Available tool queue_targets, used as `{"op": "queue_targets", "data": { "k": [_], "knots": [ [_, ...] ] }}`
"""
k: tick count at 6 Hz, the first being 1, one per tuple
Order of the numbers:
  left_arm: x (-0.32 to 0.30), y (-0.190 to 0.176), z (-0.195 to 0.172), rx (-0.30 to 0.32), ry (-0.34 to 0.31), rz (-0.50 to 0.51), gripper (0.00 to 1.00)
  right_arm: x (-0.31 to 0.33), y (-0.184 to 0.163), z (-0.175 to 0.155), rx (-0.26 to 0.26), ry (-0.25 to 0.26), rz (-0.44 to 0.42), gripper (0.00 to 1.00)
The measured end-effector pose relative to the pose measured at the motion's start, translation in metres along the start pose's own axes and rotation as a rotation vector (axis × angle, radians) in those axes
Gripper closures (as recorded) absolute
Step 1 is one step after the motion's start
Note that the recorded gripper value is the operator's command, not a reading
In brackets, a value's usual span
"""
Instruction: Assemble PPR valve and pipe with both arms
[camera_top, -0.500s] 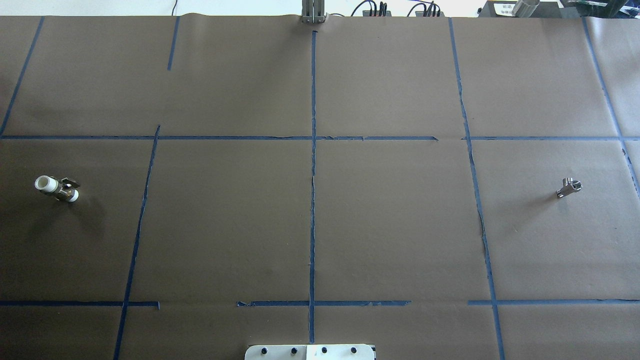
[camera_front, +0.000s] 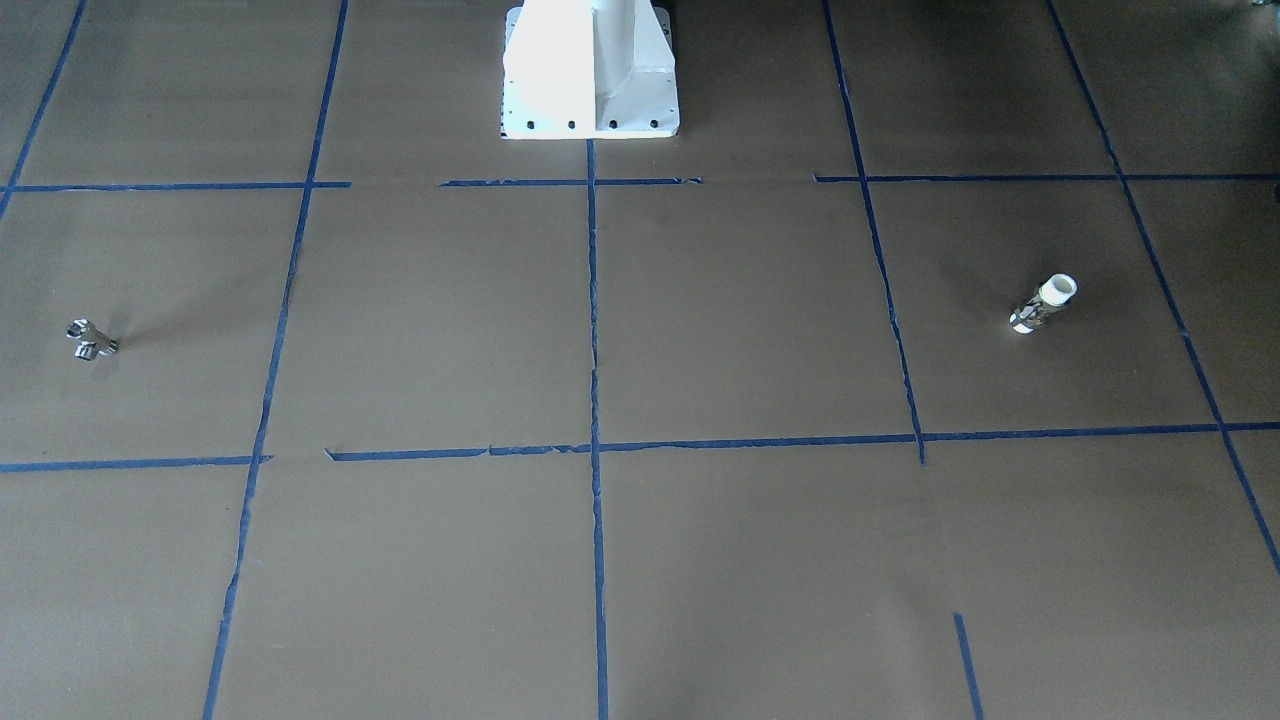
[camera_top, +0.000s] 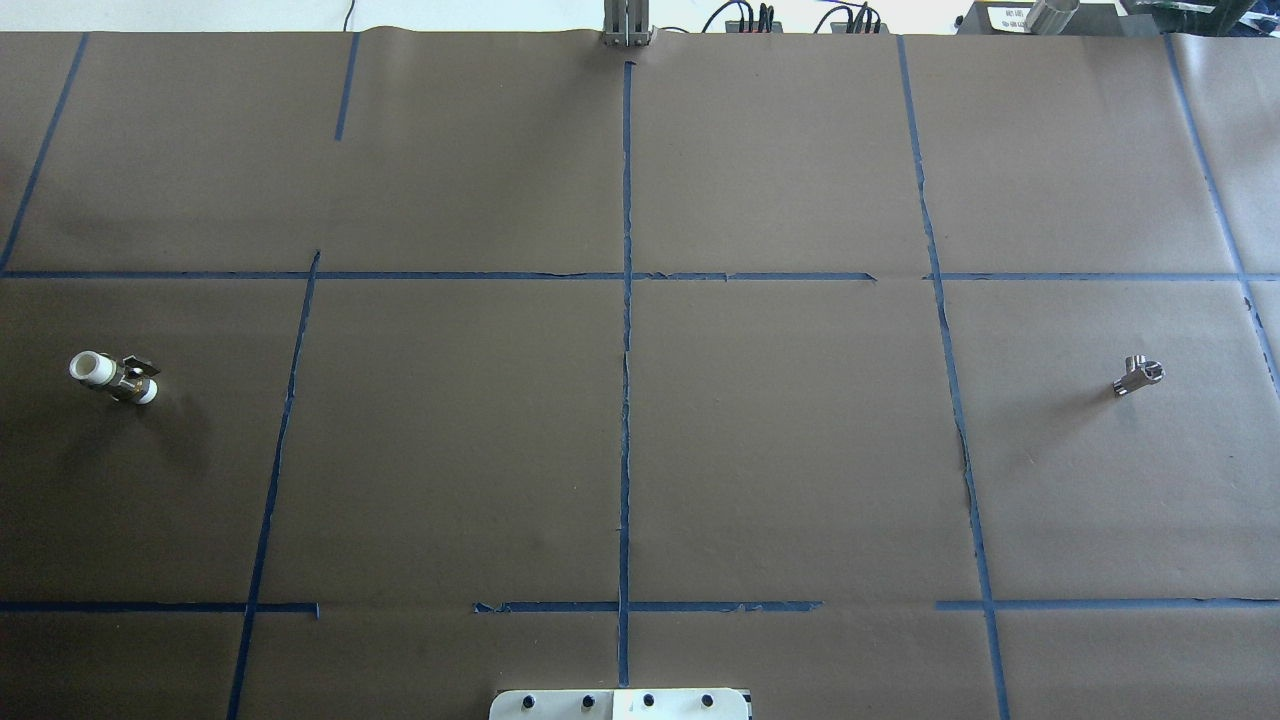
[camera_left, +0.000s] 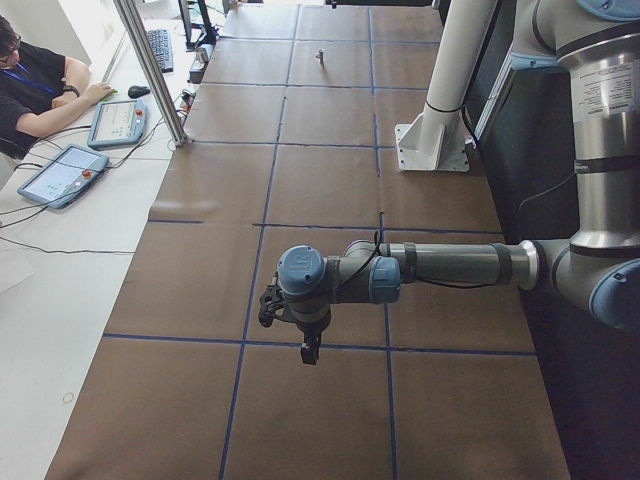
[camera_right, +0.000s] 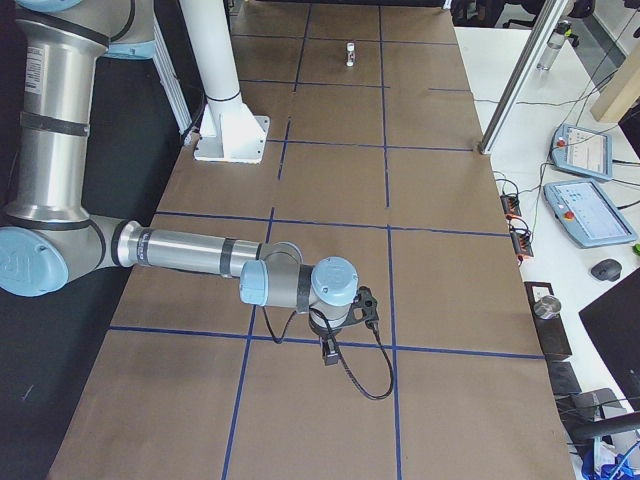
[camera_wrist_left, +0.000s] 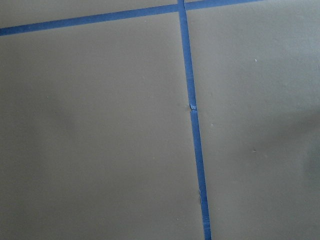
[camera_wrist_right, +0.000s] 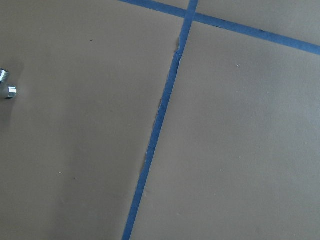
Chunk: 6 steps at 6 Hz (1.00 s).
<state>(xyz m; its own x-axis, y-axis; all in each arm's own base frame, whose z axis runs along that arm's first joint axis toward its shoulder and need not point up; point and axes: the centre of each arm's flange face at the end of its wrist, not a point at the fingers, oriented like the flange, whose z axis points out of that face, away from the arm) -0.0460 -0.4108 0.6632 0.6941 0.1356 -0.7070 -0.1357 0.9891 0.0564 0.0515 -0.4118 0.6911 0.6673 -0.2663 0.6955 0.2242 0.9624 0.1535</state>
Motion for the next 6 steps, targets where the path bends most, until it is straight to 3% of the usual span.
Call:
{"op": "queue_targets", "data": {
  "k": [4,6],
  "knots": [
    [0.035,-0.055,-0.045,0.101,-0.014,0.088,0.0,-0.003,-0.002,-0.003,0.007,0.002,0.004,0.0],
    [0.047,-0.062,-0.055,0.129,-0.006,0.106,0.0,-0.004,-0.003,-0.004,0.01,0.003,0.003,0.0]
  ]
}}
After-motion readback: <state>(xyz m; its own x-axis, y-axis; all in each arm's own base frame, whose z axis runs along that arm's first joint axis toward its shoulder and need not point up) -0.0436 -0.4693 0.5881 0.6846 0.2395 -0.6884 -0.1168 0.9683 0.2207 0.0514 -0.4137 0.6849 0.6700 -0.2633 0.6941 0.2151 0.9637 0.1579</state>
